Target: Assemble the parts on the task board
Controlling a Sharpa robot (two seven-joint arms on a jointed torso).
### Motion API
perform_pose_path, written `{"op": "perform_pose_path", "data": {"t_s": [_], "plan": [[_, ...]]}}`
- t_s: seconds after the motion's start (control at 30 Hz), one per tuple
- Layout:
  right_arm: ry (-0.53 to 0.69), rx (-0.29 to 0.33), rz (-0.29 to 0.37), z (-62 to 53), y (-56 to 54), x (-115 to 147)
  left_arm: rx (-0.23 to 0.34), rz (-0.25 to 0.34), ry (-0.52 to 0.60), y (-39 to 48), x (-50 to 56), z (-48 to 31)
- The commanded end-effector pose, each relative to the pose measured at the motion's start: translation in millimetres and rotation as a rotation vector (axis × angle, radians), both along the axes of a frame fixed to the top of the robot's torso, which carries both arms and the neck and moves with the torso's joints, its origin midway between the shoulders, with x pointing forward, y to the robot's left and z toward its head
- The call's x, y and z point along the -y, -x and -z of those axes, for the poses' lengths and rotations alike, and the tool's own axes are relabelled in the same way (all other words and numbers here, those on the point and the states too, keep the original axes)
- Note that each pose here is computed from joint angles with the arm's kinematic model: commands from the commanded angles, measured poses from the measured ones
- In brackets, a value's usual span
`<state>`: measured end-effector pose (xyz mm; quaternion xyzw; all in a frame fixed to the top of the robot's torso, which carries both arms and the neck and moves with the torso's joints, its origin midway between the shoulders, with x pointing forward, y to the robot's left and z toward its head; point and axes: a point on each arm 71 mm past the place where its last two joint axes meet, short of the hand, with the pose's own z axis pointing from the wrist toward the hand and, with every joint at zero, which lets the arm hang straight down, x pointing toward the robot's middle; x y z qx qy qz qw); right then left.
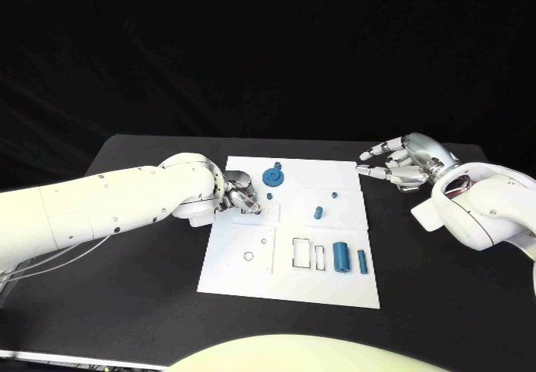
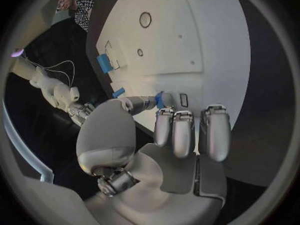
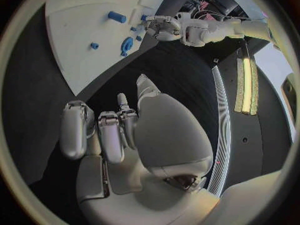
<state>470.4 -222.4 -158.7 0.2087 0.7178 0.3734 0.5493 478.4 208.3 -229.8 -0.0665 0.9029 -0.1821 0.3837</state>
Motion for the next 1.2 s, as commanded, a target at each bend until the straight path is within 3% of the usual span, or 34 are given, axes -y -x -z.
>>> {"op": "perform_pose_path", "data": {"t_s": [0.03, 1.2], "plan": [[0.000, 0.000, -0.018, 0.1, 0.9, -1.5, -0.007, -0.011, -0.009, 1.6, 1.6, 2.8], [0.002, -0.001, -0.019, 0.3, 0.9, -1.1, -0.002, -0.049, -0.011, -0.9, -2.1, 2.7]]}}
